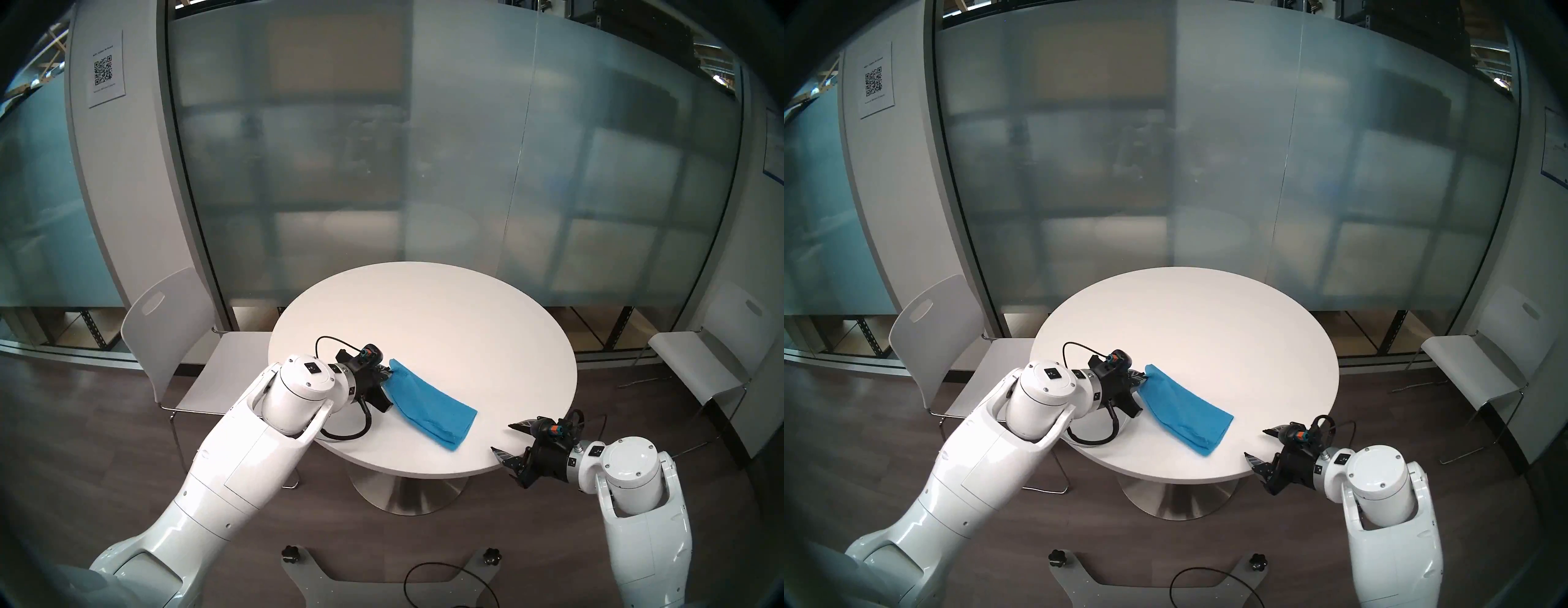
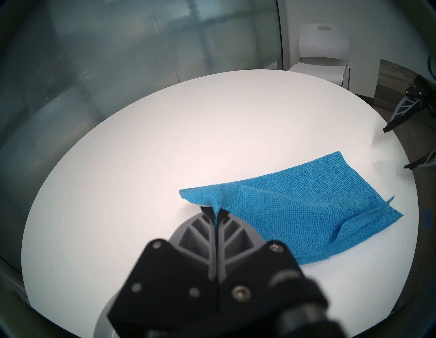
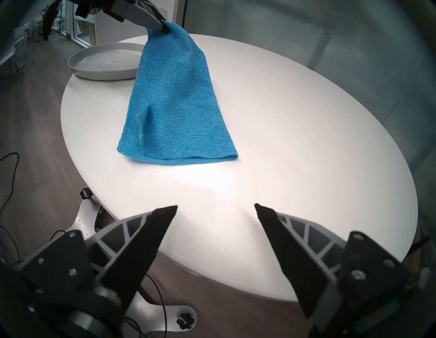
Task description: Fold the napkin in half twice and place it beside the plate
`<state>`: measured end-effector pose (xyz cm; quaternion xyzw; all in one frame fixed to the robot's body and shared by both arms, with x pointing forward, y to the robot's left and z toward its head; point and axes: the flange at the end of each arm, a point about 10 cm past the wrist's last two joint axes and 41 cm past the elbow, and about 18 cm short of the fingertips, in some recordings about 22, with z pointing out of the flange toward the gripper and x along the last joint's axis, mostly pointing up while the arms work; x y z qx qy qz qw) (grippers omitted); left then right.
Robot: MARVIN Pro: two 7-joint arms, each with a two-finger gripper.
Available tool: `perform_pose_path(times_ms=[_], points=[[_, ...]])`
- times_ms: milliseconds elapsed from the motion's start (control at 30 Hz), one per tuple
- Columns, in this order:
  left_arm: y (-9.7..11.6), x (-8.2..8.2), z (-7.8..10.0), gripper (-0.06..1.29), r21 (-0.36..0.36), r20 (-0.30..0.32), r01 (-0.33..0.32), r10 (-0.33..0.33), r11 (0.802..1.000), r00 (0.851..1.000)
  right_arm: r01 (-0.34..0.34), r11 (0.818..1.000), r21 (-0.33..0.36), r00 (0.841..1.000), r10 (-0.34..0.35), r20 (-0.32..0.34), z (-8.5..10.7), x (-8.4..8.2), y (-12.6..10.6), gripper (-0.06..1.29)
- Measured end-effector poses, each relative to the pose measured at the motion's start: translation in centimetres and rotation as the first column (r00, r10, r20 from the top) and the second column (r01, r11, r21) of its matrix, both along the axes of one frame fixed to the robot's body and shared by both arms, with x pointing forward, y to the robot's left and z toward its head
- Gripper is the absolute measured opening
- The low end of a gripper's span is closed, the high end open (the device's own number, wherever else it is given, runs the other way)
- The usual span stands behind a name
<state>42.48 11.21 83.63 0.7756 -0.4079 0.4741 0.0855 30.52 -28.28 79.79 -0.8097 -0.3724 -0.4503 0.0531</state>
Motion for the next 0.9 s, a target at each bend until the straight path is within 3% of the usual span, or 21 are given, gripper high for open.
perform_pose_path(times_ms=[333,900], points=[[0.8,-0.2,-1.8,-0.01,0.061,-0.030,0.029,-0.028,0.998,0.999,0.001,1.000,0.005,1.000,-0.001,0.011,0.0,0.0,0.1,0.99],[2.5,-0.2,-0.6,-0.01,0.086,-0.017,0.049,-0.048,0.995,0.999,-0.014,1.000,0.016,1.000,0.013,0.020,0.1,0.3,1.0,0.99]])
